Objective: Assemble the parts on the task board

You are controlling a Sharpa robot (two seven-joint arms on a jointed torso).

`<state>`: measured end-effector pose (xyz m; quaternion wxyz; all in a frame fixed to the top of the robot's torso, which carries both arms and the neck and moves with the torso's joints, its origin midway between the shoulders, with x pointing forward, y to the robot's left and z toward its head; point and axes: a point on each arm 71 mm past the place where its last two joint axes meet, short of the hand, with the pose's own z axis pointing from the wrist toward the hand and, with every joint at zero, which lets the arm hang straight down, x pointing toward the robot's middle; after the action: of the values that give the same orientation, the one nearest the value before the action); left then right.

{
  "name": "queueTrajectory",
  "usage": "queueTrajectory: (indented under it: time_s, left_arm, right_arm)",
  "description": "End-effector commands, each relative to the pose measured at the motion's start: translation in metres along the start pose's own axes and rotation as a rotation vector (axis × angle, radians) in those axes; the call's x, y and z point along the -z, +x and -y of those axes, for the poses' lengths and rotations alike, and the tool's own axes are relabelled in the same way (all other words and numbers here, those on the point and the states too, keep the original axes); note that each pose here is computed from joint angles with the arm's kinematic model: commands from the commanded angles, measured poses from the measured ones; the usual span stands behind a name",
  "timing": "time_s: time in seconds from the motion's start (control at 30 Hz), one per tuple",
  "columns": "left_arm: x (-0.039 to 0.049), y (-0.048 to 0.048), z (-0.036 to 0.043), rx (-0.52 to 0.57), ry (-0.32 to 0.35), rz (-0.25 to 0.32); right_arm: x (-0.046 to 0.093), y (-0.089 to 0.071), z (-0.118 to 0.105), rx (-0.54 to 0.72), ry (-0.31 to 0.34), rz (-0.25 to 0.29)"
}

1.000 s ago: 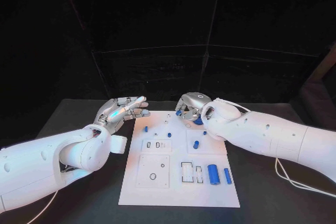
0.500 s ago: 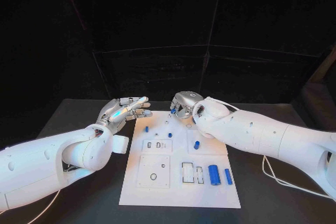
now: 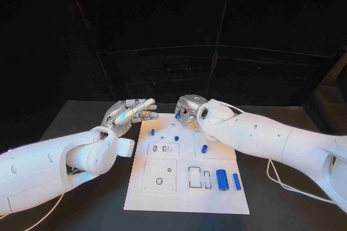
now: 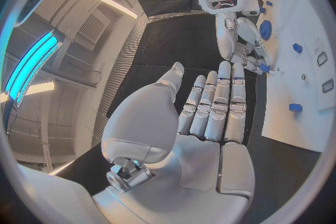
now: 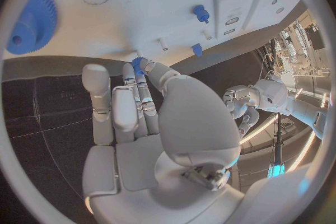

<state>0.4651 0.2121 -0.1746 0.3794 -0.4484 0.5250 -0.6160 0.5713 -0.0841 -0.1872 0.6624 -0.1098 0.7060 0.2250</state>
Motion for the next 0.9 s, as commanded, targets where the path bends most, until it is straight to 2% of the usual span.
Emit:
queueTrajectory:
  time_s: [0.03, 0.37, 0.9]
  left_arm:
    - [-0.0007, 0.0025, 0.0015, 0.003, 0.008, -0.018]
    - [-0.0011, 0.0039, 0.0016, 0.005, 0.008, -0.021]
    - [-0.0016, 0.0039, 0.0028, 0.005, 0.009, -0.024]
  right_arm:
    - [-0.0018, 0.0006, -0.0028, 0.004, -0.012, -0.024]
    - [-0.0065, 0.0032, -0.0053, 0.01, -0.002, -0.046]
    - [-0.0097, 0.0041, -0.0046, 0.013, 0.006, -0.049]
